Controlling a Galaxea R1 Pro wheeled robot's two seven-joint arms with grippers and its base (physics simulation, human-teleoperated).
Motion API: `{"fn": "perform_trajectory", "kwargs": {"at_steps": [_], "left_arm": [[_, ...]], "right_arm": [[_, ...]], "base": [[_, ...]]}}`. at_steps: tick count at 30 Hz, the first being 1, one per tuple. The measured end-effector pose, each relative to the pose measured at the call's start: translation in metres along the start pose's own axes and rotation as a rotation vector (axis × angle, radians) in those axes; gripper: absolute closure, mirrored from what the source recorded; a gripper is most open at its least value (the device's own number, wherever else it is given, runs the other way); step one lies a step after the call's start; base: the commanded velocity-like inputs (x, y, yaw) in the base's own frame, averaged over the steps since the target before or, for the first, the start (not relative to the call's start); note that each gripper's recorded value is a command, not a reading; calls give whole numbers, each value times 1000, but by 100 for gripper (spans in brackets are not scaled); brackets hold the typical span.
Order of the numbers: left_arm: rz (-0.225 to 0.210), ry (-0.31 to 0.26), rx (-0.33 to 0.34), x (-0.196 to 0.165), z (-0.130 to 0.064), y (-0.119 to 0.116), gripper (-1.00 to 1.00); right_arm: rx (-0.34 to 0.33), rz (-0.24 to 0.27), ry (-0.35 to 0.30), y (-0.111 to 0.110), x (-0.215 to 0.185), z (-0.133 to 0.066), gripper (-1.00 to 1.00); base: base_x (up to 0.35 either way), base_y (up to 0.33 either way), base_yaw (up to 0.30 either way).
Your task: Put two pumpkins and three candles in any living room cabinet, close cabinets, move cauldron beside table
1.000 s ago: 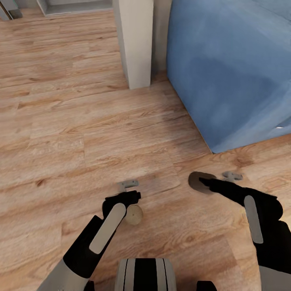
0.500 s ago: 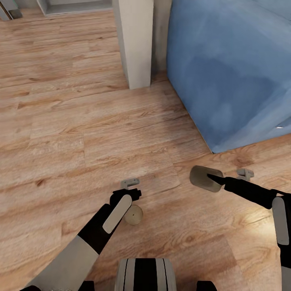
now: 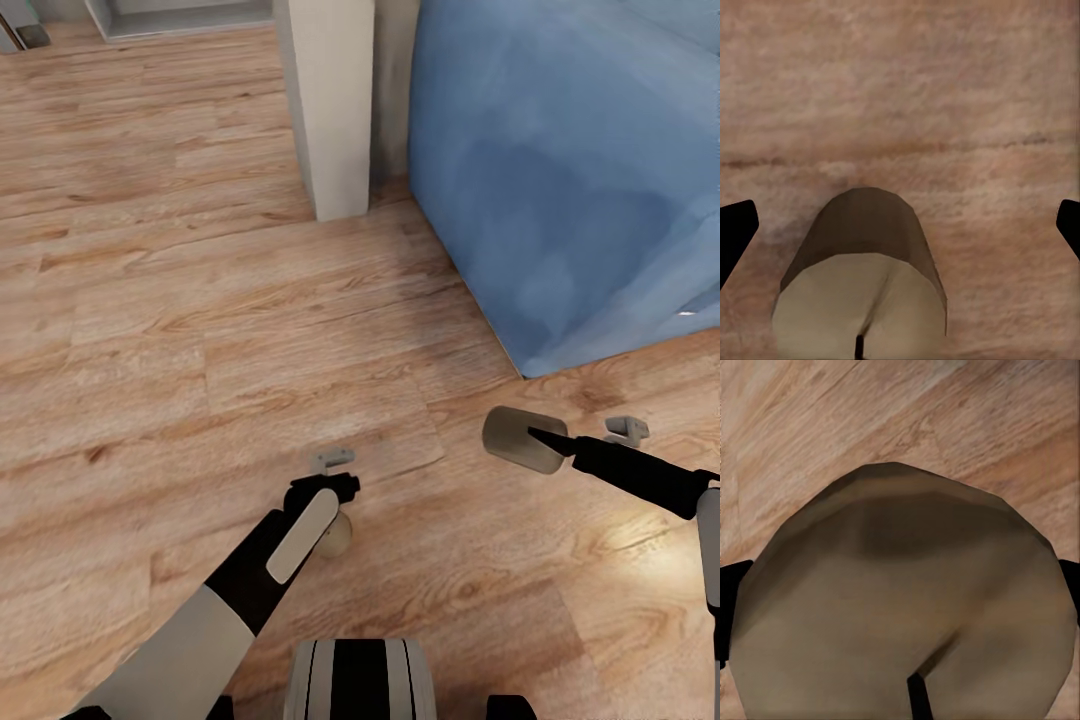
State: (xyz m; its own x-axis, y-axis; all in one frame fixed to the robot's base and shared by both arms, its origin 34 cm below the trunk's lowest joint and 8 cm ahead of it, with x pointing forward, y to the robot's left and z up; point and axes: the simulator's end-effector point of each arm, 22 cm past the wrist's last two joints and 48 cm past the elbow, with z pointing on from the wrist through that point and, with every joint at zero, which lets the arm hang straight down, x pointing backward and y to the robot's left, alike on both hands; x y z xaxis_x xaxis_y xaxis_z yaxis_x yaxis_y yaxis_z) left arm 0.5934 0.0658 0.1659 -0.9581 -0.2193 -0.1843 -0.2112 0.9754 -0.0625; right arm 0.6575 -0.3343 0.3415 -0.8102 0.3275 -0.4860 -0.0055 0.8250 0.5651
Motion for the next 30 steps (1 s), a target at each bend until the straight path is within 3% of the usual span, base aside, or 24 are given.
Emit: {"fn": "perform_trajectory", "kwargs": {"at_steps": [18, 30], "left_arm": [[-10, 60, -62, 34, 22, 23, -100], [-14, 93, -29, 53, 35, 20, -100]], "right_arm": [[0, 2, 12, -2, 5, 3, 100], [0, 0, 12, -2, 5, 3, 100]], "base": [[0, 0, -5], [0, 0, 0]]}}
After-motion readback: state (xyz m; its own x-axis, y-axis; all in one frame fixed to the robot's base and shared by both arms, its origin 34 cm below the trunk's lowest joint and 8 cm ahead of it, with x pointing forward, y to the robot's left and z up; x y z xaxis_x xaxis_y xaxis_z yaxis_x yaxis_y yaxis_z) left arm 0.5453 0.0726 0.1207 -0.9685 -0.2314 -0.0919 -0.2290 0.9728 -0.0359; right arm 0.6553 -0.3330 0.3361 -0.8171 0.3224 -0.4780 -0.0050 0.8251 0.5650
